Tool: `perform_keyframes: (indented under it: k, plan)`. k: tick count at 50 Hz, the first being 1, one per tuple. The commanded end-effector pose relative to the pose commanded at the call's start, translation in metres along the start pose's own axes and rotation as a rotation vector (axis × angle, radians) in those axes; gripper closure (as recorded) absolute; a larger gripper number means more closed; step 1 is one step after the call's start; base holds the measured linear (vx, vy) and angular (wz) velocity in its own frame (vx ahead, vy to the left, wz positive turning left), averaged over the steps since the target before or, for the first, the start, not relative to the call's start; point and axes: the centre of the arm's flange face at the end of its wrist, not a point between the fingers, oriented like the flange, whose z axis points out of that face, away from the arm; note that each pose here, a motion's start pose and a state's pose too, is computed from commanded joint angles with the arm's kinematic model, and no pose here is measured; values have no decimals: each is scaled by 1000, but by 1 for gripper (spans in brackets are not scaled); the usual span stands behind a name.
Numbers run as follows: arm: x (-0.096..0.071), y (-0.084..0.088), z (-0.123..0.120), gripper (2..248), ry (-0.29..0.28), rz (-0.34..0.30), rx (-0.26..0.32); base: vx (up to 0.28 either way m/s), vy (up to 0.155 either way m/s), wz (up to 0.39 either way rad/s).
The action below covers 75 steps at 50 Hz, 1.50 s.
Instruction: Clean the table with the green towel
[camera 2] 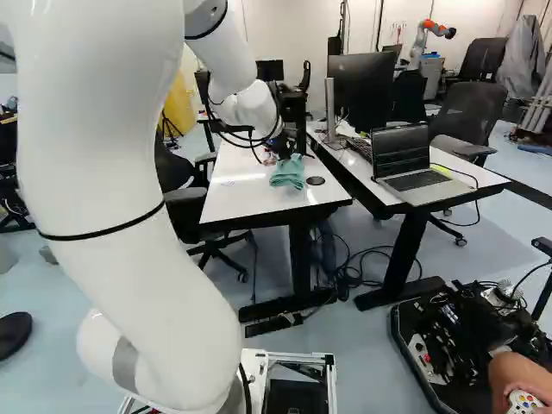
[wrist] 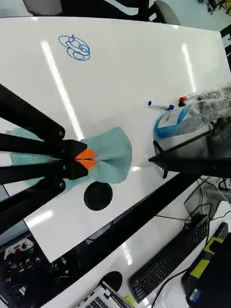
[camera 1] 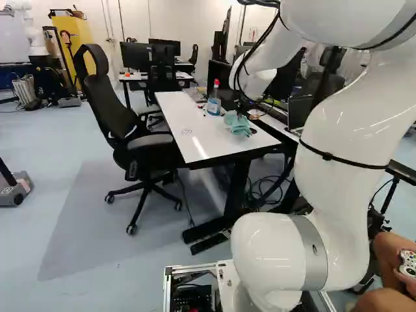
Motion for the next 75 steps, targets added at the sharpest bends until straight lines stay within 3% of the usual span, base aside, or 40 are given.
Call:
perform_keyframes:
  k: [29, 39, 75]
  plan:
    - [19, -32, -23, 229, -27, -44, 41, 0, 0, 0]
    - [20, -44, -19, 229, -54, -60, 55, 0, 0, 0]
    - [36, -87, -4, 229, -45, -111, 104, 0, 0, 0]
